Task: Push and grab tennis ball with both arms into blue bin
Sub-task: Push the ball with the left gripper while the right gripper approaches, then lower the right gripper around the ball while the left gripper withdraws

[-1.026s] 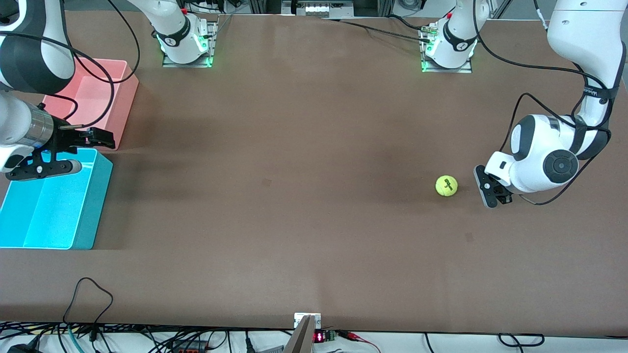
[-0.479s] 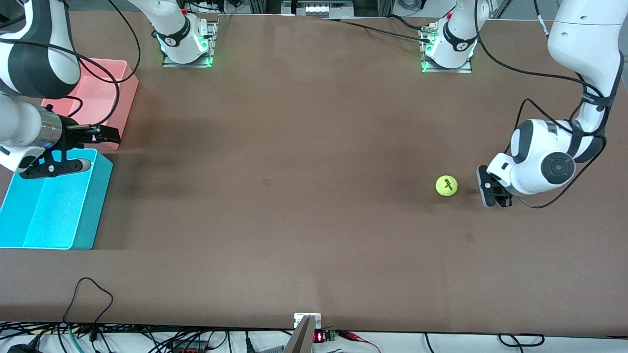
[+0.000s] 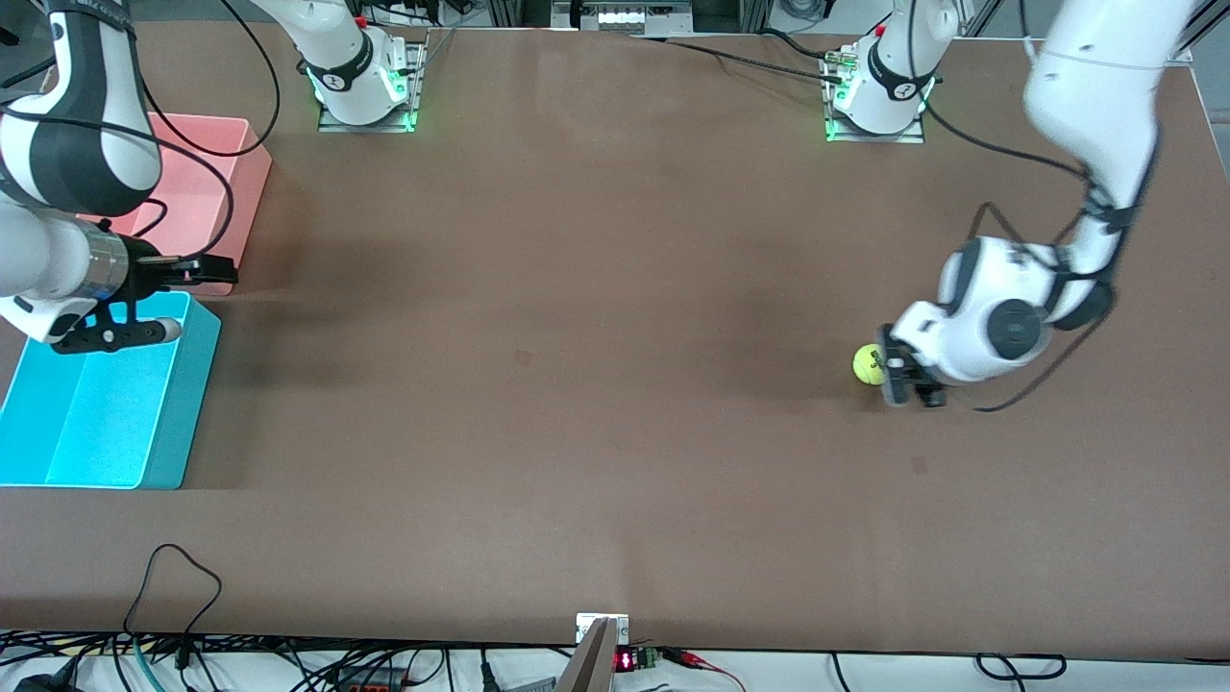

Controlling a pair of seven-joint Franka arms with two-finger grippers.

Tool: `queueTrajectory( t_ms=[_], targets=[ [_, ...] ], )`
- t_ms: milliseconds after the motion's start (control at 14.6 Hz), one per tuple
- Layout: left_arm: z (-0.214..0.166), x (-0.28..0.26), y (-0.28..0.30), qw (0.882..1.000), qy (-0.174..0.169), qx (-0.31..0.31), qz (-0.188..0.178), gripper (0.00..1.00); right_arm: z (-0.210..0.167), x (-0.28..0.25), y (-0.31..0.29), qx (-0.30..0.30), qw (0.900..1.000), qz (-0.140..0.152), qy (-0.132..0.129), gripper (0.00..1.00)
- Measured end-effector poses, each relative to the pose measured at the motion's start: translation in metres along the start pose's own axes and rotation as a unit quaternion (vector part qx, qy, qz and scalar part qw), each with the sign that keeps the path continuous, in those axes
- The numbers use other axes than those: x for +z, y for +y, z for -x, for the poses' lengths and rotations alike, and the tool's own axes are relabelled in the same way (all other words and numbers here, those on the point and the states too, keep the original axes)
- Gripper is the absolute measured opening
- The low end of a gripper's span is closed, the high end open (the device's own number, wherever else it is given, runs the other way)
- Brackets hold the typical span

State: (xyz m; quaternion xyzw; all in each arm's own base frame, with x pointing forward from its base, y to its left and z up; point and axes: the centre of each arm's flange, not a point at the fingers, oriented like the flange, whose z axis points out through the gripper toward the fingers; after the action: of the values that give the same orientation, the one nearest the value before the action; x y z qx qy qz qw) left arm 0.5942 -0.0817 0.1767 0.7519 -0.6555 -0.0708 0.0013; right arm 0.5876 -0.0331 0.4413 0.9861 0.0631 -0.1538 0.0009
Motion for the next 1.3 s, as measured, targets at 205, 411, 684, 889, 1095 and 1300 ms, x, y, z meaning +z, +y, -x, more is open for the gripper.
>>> queueTrajectory(
  t_ms=[205,411,684,889,1095,1300],
  targets=[
    [-0.068,-0.012,0.011,1.000,-0.005,-0.011,-0.024,0.01,0.001,0.000,0.005,-0.003,1.000,-0.004,0.001,1.00],
    [-0.071,-0.061,-0.011,1.000,-0.029,0.004,0.005,0.01,-0.003,0.002,0.001,-0.005,1.000,-0.013,0.008,1.00],
    [0.031,-0.132,-0.068,0.999,-0.037,-0.006,0.025,0.01,-0.024,0.030,-0.010,-0.010,0.999,-0.031,0.024,1.00],
    [0.093,-0.131,-0.081,0.998,-0.029,-0.042,0.030,0.01,-0.023,0.069,-0.034,-0.026,0.999,-0.032,0.031,1.00],
    [0.102,-0.145,-0.089,0.998,-0.023,-0.058,0.019,0.01,0.005,0.120,-0.051,-0.030,0.998,-0.030,0.046,1.00],
    [0.103,-0.174,-0.091,0.992,-0.014,-0.122,0.032,0.01,0.040,0.159,-0.074,-0.029,0.999,-0.030,0.021,1.00]
  ],
)
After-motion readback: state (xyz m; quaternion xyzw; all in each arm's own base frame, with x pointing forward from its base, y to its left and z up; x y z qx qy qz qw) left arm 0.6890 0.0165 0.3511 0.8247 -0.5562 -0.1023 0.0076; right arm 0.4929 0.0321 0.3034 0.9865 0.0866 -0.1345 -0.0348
